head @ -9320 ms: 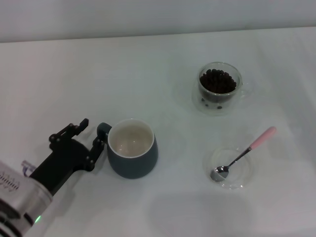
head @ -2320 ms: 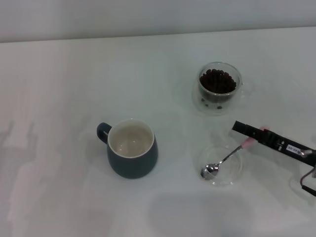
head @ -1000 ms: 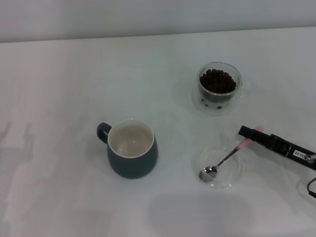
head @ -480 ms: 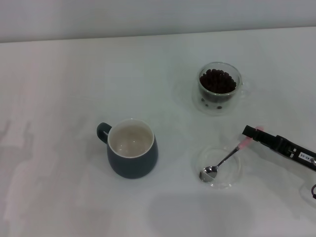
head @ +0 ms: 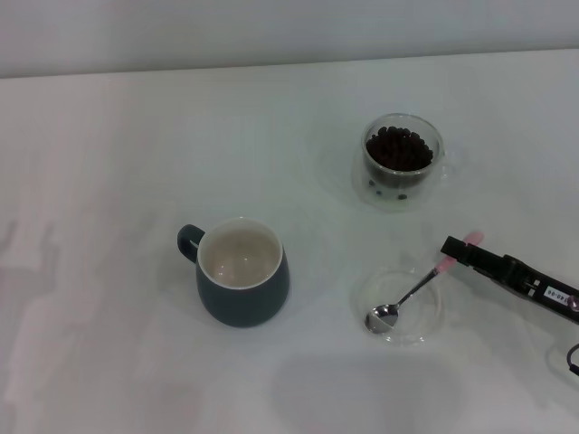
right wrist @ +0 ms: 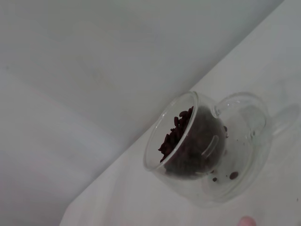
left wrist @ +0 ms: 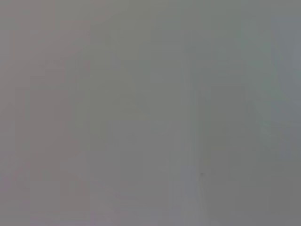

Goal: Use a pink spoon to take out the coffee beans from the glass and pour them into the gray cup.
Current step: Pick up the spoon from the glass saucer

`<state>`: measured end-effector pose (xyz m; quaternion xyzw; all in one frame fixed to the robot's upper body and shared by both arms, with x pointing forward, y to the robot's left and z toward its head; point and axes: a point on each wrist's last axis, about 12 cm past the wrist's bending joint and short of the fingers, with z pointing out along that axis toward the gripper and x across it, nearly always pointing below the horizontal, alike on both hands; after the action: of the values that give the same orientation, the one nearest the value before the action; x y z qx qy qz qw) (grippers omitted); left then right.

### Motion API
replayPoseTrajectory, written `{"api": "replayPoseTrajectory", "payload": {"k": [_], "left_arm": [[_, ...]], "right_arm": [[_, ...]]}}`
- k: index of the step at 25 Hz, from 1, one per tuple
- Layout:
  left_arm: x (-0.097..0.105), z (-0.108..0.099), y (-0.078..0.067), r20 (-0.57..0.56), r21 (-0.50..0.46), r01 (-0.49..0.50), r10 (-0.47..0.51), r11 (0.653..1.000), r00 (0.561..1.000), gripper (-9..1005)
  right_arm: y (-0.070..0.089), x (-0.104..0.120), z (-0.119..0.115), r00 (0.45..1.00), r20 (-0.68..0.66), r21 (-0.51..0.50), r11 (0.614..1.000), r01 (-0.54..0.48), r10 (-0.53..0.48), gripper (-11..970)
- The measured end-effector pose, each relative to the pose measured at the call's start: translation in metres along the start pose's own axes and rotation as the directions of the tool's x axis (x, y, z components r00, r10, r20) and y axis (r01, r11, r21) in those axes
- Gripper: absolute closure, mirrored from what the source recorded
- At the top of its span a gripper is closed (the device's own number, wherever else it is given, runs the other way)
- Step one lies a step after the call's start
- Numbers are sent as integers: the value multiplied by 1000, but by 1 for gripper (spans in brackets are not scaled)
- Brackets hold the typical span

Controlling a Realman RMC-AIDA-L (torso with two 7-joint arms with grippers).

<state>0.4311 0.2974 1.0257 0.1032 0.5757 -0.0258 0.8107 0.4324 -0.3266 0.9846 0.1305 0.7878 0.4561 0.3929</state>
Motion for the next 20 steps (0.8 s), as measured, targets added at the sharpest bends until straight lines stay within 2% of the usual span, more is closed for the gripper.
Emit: {"api": "replayPoseTrajectory", "payload": {"k": [20], "left_arm": [[1, 2, 2, -3, 6, -11, 11, 1000, 1000, 550]], "right_arm": [[1, 3, 2, 1000, 5, 1, 1000, -6, 6, 533]]}}
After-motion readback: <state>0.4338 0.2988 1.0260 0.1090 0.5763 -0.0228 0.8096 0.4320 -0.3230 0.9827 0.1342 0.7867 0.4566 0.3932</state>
